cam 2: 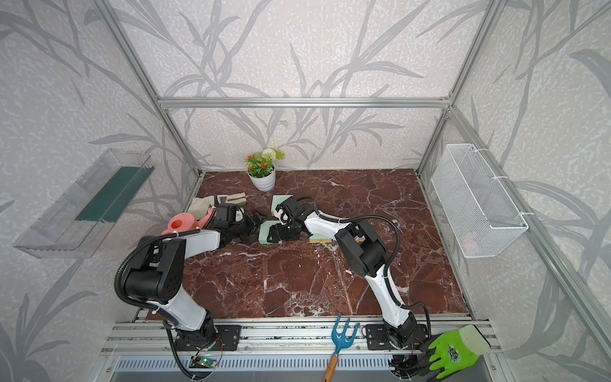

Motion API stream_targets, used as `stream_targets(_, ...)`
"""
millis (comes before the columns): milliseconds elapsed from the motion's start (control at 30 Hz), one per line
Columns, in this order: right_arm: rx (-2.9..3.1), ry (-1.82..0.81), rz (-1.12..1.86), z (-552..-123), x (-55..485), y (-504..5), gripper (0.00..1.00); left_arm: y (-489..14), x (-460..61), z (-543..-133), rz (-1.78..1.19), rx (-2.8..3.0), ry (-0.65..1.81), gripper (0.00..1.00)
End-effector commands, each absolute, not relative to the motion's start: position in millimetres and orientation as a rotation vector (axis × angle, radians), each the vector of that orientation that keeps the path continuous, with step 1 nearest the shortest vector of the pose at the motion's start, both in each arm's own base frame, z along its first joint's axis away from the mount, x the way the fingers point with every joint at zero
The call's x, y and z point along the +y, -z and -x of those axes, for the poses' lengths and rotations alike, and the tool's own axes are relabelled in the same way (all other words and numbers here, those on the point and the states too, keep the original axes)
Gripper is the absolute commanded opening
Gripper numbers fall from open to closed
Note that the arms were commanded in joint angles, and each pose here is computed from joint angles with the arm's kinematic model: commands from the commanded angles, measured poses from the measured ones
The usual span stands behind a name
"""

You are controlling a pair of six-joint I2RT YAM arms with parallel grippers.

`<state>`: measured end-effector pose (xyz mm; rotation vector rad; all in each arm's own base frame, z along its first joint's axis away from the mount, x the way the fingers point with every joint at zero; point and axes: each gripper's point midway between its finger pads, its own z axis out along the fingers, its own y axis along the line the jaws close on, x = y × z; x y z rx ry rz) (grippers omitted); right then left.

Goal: Take out the earrings from the drawer-style jewelry box
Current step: Move the jewelry box to the center of the board.

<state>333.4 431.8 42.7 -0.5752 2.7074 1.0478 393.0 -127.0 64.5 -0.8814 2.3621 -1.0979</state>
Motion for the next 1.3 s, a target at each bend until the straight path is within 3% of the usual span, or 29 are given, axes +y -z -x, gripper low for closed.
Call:
stream_targets(0, 2.674, -1.101, 0.626, -309.3, 435.5, -58.9, 0.73, -74.9, -146.5, -375.8, 0.810, 2.396, 1.140, 0.92)
stream_targets(700, 2.768, -1.096, 0.501, -186.8, 376.5, -34.8, 0.72, -58.2, -188.2, -259.5, 0.592, 2.621, 1.077, 0.93)
stream_targets(1067, 2.726, -1.020, 0.343, -194.6, 332.2, -51.0, 0.71, -81.8, -174.2, -263.8, 0.519, 2.621, 0.921, 0.93)
stream_targets(1167, 2.702, -1.037, 0.299, -202.2, 322.6, -53.6, 0.61, -89.1, -171.1, -261.0, 0.469, 2.651, 0.875, 0.91)
stream_targets(1267, 2.680, -1.065, 0.267, -209.0, 316.7, -54.2, 0.53, -101.2, -180.8, -251.2, 0.358, 2.672, 0.951, 0.83)
